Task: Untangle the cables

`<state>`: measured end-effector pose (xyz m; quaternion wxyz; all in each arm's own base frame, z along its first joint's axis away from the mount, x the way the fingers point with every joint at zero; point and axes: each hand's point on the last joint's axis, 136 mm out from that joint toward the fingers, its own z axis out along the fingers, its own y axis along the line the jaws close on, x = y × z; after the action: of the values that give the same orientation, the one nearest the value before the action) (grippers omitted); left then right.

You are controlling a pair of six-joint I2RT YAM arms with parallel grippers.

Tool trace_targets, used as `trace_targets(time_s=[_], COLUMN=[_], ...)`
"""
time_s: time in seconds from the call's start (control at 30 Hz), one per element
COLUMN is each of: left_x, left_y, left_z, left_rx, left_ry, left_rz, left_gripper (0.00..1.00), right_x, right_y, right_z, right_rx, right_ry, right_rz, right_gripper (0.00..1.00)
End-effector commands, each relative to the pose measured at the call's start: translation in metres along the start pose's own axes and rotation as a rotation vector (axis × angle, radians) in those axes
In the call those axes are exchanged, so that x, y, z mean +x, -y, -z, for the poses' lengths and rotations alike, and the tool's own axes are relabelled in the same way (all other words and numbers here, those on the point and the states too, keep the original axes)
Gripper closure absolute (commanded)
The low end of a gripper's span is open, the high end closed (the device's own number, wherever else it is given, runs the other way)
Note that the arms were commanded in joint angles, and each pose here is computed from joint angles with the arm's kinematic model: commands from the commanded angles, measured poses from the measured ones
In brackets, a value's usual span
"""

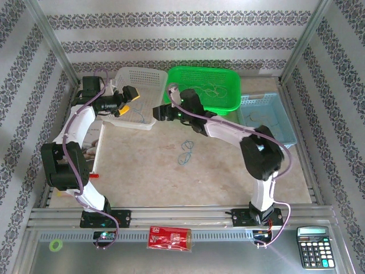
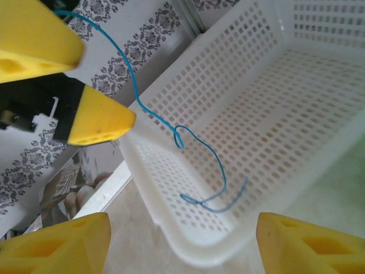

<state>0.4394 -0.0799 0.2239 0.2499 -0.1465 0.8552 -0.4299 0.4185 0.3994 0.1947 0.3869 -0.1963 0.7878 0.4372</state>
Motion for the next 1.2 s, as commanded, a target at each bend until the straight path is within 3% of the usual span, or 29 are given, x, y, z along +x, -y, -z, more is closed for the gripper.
trace_targets(time_s=[0.0, 0.47, 0.53, 0.7, 0.97, 1.17], left_x=[-0.001, 0.003, 0.003, 0.001, -0.015, -0.036], left_y=[0.031, 0.041, 0.042, 0.044, 0.064, 0.069], left_z=[0.013, 0.009, 0.009, 0.010, 0.029, 0.063], left_rx=[0.051, 0.074, 0.075, 0.076, 0.082, 0.051], left_ry=[0.021, 0.003, 0.002, 0.010, 0.067, 0.197], left_rz=[-0.037, -0.028, -0.028, -0.033, -0.081, -0.097], left_gripper=[0.00, 0.00, 0.00, 0.00, 0.00, 0.00], right_x=[-0.018, -0.033, -0.036, -0.042, -0.053, -0.052], right_y=[-0.013, 0.003, 0.002, 0.010, 0.057, 0.071], right_z=[-0.023, -0.080, -0.084, -0.092, -0.097, -0.101], right_rx=[-0.137, -0.188, -0.199, -0.191, -0.090, -0.062], right_ry=[0.057, 0.078, 0.083, 0.098, 0.153, 0.139], right_rz=[0.012, -0.045, -0.054, -0.084, -0.210, -0.245], right_gripper=[0.31, 0.34, 0.44, 0.99, 1.00, 1.00])
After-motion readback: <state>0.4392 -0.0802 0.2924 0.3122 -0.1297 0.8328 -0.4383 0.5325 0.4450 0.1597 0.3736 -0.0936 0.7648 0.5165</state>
